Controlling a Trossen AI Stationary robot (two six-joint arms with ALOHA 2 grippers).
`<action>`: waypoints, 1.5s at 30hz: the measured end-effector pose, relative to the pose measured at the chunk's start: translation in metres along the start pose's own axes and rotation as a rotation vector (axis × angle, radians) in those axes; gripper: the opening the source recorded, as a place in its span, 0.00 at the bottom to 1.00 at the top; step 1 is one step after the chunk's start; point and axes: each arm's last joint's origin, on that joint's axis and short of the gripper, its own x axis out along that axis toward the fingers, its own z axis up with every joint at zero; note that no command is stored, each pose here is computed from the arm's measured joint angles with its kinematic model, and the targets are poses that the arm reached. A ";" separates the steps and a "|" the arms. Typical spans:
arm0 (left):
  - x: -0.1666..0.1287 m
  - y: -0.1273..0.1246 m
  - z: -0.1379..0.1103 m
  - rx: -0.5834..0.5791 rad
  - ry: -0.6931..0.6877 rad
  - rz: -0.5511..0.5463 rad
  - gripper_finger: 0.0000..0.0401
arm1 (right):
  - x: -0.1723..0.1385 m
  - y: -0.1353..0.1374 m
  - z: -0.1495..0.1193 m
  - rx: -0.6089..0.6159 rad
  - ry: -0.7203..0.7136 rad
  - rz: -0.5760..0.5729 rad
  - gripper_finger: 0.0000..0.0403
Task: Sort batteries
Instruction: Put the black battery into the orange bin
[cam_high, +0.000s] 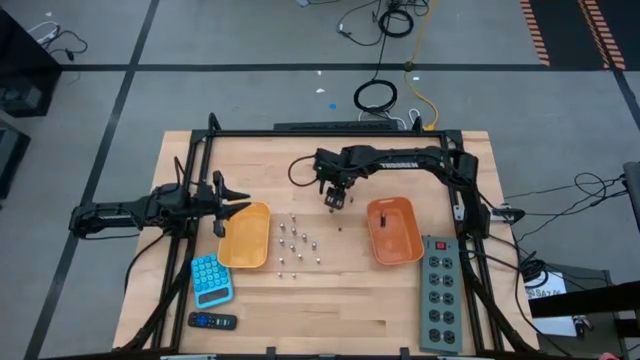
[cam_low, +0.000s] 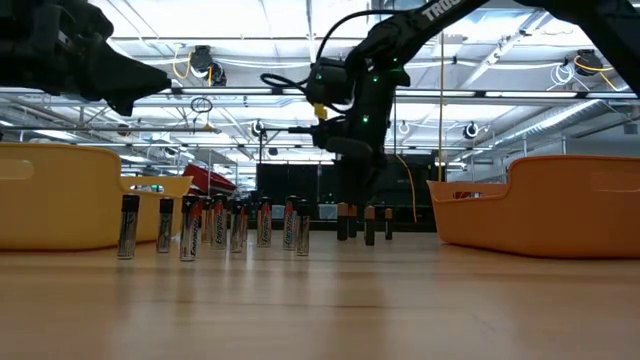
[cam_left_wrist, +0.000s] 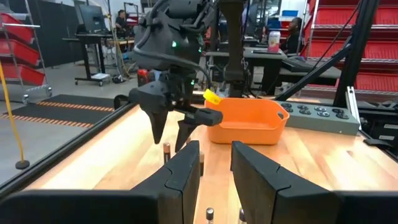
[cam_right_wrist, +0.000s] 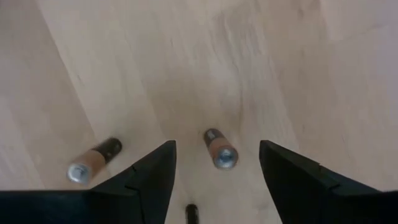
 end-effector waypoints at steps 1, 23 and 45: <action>0.000 0.000 0.000 0.000 0.005 0.000 0.26 | 0.000 0.000 0.000 -0.007 0.003 -0.004 0.55; 0.000 0.001 -0.002 0.014 0.020 0.027 0.26 | 0.038 -0.003 -0.001 -0.057 0.067 0.003 0.07; 0.000 0.001 -0.010 -0.003 0.103 0.029 0.26 | -0.100 0.070 -0.082 0.126 0.143 -0.038 0.14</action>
